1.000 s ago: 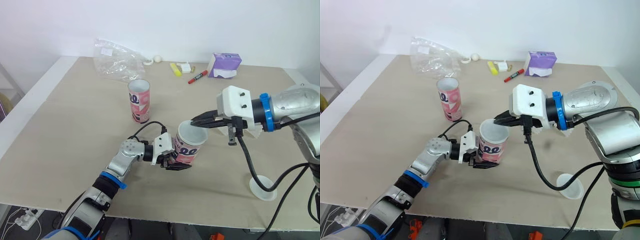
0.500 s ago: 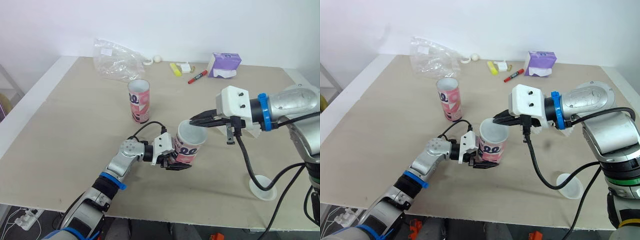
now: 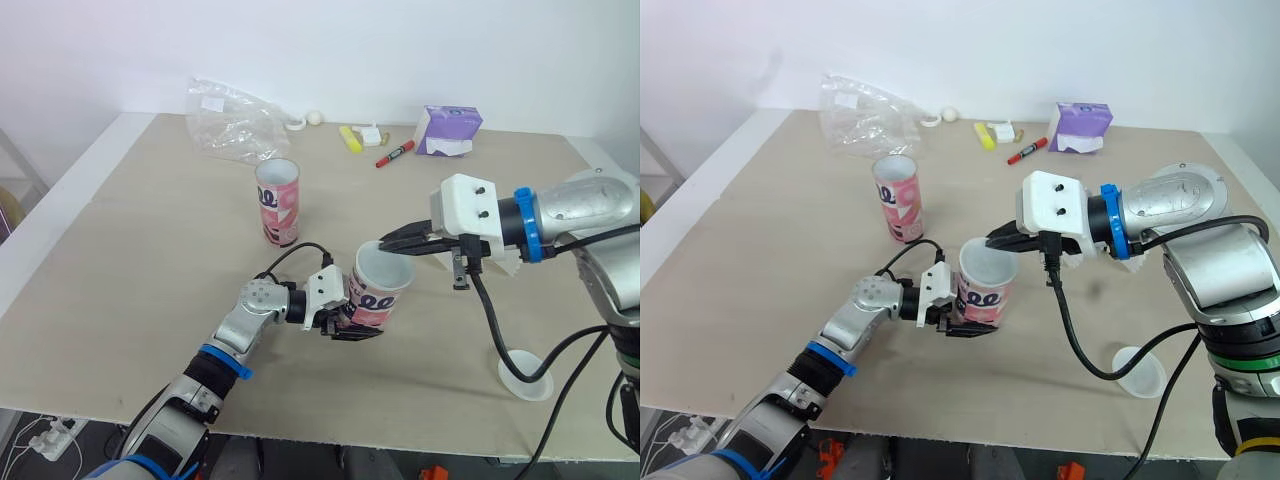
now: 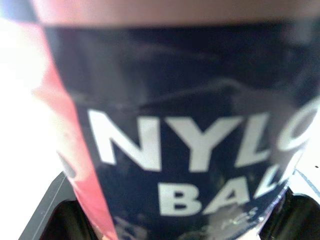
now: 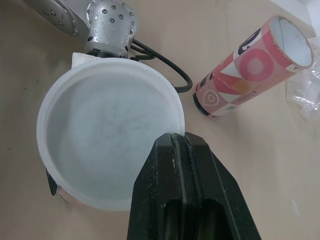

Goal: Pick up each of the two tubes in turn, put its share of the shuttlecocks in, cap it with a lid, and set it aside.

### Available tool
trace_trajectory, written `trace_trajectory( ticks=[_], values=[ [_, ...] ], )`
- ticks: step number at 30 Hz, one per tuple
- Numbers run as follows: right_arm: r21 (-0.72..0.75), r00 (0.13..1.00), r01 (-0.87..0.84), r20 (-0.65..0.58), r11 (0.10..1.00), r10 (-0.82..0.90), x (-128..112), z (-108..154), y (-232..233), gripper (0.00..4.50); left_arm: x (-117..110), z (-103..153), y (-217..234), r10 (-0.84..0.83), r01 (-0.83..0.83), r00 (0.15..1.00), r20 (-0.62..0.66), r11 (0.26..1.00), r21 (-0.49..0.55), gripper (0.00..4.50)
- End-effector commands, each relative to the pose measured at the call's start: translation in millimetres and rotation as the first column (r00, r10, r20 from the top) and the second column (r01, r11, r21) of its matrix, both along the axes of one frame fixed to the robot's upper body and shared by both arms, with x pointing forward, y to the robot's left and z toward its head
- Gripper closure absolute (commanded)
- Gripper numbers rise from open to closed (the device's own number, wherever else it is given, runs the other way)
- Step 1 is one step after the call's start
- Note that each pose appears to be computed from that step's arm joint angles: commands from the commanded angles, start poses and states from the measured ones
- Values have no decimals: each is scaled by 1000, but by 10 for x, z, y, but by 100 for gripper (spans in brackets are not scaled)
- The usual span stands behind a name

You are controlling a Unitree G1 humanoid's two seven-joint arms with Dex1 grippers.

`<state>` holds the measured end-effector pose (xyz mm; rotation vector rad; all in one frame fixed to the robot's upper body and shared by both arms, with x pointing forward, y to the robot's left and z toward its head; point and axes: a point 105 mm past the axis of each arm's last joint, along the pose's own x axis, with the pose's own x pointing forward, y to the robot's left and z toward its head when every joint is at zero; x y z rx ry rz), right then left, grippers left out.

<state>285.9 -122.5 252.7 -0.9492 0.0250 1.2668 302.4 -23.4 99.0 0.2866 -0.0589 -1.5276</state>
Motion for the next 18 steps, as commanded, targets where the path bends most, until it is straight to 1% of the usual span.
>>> trace_trajectory(
  ticks=[1, 4, 6, 7, 9, 15, 18],
  values=[
    [-11, 1000, 0, 17, 1000, 0, -19, 32, -13, 443, 45, -177, 104, 46, -43, 998, -37, 997, 70, 113],
    [-12, 1000, 3, 2, 1000, -3, -30, 22, -18, 352, 49, -178, 103, 46, -43, 998, -37, 997, 70, 113],
    [-1, 1000, 10, 12, 1000, -10, -23, 49, -21, 253, 53, -177, 103, 46, -43, 998, -37, 997, 70, 113],
    [19, 1000, 17, 18, 1000, -18, -18, 88, -23, 217, 54, -177, 103, 46, -43, 998, -37, 997, 70, 113],
    [48, 999, 27, 20, 998, -28, -16, 142, -29, 217, 57, -176, 103, 47, -44, 998, -37, 997, 70, 113],
    [191, 998, 62, -10, 980, -62, -43, 414, -58, 217, 59, -173, 104, 46, -44, 998, -34, 997, 70, 113],
    [233, 998, 47, -59, 971, -34, -109, 426, -1, 217, 64, -174, 106, 48, -46, 998, -34, 996, 70, 113]
  ],
)
